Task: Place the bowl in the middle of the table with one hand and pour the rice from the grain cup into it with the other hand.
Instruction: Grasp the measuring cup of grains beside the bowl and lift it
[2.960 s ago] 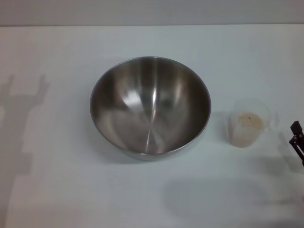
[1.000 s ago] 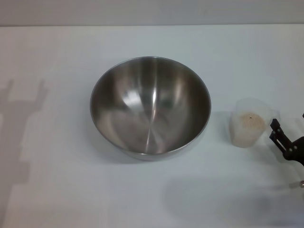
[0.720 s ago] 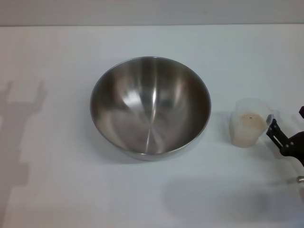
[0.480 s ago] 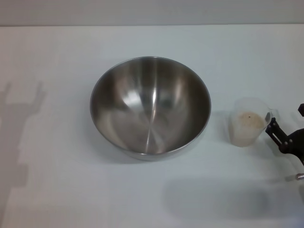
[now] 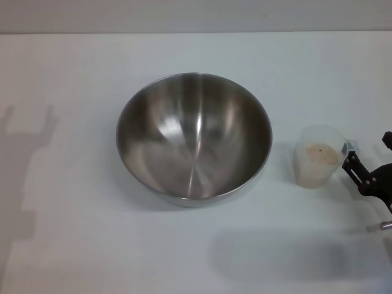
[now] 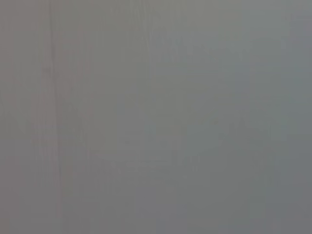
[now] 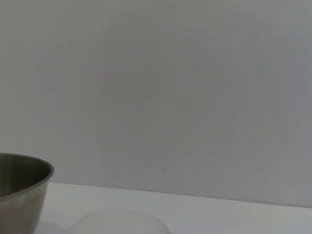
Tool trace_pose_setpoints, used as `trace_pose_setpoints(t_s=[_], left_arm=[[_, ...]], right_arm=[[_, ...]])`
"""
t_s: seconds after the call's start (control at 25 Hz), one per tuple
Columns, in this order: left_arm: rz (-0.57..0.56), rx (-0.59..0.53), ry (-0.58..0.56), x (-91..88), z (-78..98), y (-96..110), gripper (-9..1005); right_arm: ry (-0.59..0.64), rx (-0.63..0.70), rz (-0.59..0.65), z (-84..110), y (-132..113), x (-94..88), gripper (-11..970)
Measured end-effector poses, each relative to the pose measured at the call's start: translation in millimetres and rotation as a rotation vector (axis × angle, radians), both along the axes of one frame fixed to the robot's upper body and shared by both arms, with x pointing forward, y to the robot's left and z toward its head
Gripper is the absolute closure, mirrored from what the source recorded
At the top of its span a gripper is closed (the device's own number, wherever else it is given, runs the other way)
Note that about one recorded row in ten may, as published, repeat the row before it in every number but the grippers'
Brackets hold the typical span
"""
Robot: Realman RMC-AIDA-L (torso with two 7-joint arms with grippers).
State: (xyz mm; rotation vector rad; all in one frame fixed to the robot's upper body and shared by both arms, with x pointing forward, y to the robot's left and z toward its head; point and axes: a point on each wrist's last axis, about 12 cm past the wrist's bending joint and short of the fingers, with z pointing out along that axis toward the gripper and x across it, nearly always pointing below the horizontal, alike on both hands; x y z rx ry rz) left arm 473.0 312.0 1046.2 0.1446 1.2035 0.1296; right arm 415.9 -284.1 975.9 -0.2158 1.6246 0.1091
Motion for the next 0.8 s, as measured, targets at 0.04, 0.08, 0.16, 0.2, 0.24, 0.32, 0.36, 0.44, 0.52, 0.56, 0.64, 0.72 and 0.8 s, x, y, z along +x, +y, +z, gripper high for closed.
trace_pose_setpoints(t_s=[0.04,0.08,0.16,0.2,0.24,0.32,0.36,0.44,0.52,0.56,0.64,0.72,0.8], left_arm=[[0.0,0.002,0.003,0.8,-0.2,0.2,156],[0.0,0.002,0.004,1.0,-0.3,0.2,156],[0.0,0.003,0.004,1.2,-0.3,0.1,156],[0.0,0.003,0.005,1.2,-0.4,0.2,155],[0.001,0.003,0.005,1.2,-0.4,0.3,155],[0.002,0.003,0.005,1.3,-0.4,0.4,155],[0.002,0.003,0.005,1.3,-0.4,0.4,155],[0.003,0.003,0.005,1.3,-0.4,0.6,155],[0.003,0.004,0.006,1.0,-0.7,0.9,155],[0.003,0.004,0.006,1.0,-0.7,0.9,155],[0.003,0.006,0.006,0.7,-0.8,1.0,155],[0.0,0.007,0.005,0.4,-0.9,0.6,155],[0.0,0.007,0.005,0.3,-1.0,0.5,156]], right_arm=[[0.0,0.0,0.001,0.0,0.1,0.1,135],[0.0,0.0,0.002,0.1,0.3,0.3,135],[-0.001,0.0,0.004,0.2,0.6,0.7,169],[-0.002,0.0,0.005,0.3,0.8,1.2,186],[-0.002,-0.001,0.006,0.5,1.1,1.8,203],[-0.001,-0.002,0.012,0.7,2.2,4.3,237],[-0.001,-0.002,0.012,0.7,2.2,4.3,254],[0.002,-0.003,0.015,0.6,3.0,5.6,288],[0.001,-0.004,0.023,0.9,3.9,7.0,322],[0.0,-0.005,0.024,1.0,4.2,7.6,536],[0.0,-0.005,0.025,1.1,4.4,7.9,604],[0.0,-0.004,0.026,1.1,5.1,8.1,671],[0.0,-0.004,0.026,1.1,5.1,8.1,739]])
